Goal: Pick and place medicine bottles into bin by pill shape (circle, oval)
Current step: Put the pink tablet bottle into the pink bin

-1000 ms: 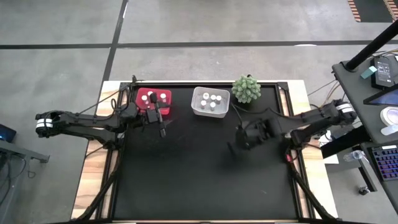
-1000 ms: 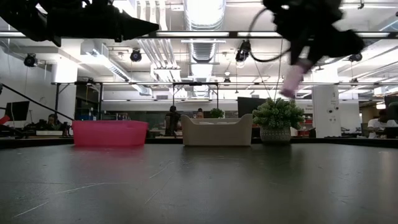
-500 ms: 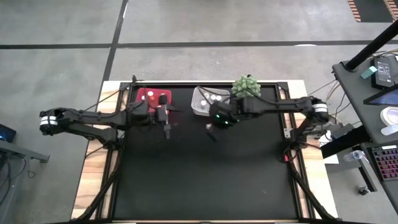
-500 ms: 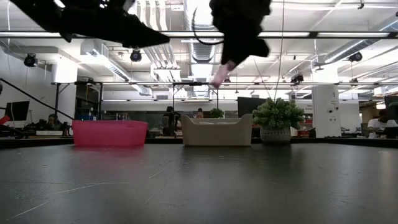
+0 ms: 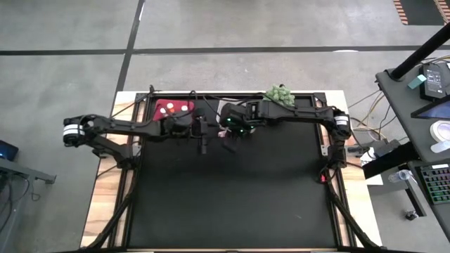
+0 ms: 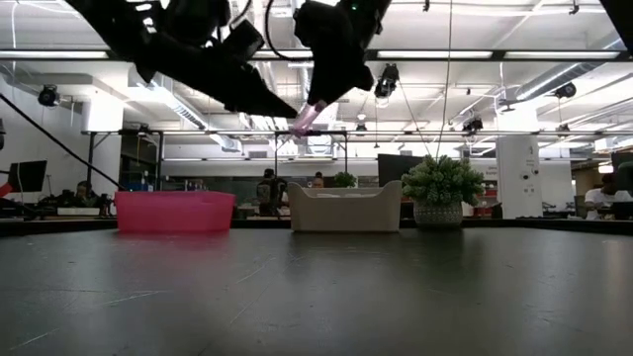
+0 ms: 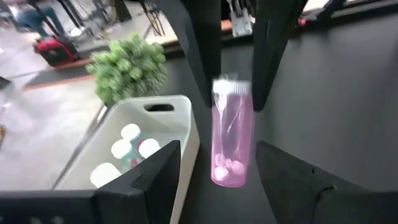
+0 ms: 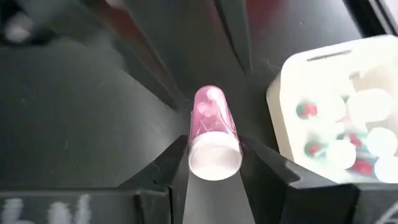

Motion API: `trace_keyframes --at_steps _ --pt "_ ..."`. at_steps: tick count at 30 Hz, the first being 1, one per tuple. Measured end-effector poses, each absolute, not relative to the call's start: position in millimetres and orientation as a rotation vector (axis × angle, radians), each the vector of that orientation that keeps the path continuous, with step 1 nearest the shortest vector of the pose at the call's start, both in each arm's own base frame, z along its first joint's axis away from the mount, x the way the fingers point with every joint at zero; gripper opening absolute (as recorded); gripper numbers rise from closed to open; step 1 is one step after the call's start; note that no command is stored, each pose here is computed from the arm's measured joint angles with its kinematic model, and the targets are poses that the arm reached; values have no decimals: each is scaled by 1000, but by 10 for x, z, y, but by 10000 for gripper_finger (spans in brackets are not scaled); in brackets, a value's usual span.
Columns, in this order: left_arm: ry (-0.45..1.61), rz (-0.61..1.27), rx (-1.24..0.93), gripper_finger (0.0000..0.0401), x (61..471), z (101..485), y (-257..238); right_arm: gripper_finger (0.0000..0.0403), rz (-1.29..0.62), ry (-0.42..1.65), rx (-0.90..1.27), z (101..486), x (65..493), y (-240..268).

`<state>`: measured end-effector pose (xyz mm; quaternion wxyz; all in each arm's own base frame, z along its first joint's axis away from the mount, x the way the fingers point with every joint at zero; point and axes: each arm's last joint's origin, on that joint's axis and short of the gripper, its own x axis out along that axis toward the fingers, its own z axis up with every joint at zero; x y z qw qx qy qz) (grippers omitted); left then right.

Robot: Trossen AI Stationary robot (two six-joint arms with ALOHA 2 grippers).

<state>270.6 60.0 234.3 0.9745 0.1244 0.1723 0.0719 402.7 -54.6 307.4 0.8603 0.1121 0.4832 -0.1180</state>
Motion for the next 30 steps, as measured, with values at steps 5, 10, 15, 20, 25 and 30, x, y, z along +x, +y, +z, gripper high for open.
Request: trace_keyframes --at_steps 5,10,15,20,25,30 --pt "376 100 229 193 2766 2251 674 117 -229 980 204 3184 4065 -555" --pt "376 77 221 193 2817 2242 699 117 -227 969 196 3218 4067 -568" --pt "369 78 223 184 2833 2249 702 117 -227 970 192 3215 4068 -574" --pt "371 78 223 131 2832 2248 703 118 -221 975 185 3199 4074 -575" --pt "371 78 224 73 2832 2248 703 123 -219 971 181 3201 4078 -575" --pt "355 80 229 72 2824 2273 702 163 -210 958 162 3256 4049 -572"
